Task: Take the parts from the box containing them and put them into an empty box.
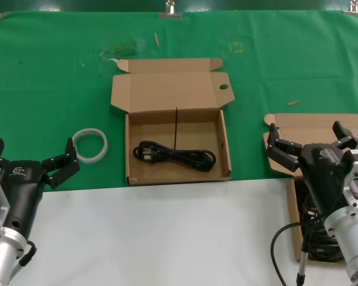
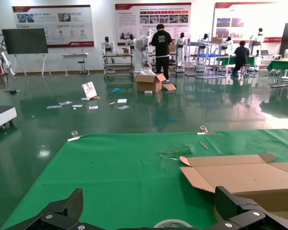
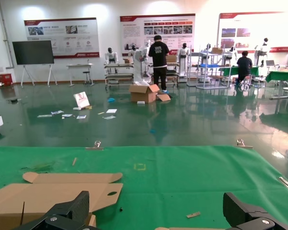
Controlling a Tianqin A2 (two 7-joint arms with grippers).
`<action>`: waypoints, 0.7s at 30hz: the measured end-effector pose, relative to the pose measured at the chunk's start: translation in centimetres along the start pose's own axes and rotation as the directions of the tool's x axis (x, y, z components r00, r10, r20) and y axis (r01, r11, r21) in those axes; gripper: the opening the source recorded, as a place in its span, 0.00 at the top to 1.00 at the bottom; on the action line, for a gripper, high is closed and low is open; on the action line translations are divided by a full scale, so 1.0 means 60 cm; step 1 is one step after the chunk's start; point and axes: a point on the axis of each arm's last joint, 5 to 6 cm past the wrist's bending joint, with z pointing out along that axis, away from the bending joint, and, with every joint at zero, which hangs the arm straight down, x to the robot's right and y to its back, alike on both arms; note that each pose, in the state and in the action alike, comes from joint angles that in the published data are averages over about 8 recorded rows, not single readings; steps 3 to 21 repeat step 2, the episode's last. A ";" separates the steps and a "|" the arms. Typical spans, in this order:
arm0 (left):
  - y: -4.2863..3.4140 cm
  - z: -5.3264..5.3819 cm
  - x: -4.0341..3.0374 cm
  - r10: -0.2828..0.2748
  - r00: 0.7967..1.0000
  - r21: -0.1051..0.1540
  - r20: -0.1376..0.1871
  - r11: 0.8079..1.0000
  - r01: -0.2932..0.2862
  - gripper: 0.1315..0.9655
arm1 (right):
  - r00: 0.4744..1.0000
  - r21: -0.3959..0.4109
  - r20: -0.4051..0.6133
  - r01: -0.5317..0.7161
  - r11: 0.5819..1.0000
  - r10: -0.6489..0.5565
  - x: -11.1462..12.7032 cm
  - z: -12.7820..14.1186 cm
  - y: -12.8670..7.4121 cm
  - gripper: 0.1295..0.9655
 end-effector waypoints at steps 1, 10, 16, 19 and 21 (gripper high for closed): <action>0.000 0.000 0.000 0.000 1.000 0.000 0.000 1.000 0.000 0.00 | 1.000 0.000 0.000 0.000 1.000 0.000 0.000 0.000 0.000 0.00; 0.000 0.000 0.000 0.000 1.000 0.000 0.000 1.000 0.000 0.00 | 1.000 0.000 0.000 0.000 1.000 0.000 0.000 0.000 0.000 0.00; 0.000 0.000 0.000 0.000 1.000 0.000 0.000 1.000 0.000 0.00 | 1.000 0.000 0.000 0.000 1.000 0.000 0.000 0.000 0.000 0.00; 0.000 0.000 0.000 0.000 1.000 0.000 0.000 1.000 0.000 0.00 | 1.000 0.000 0.000 0.000 1.000 0.000 0.000 0.000 0.000 0.00; 0.000 0.000 0.000 0.000 1.000 0.000 0.000 1.000 0.000 0.00 | 1.000 0.000 0.000 0.000 1.000 0.000 0.000 0.000 0.000 0.00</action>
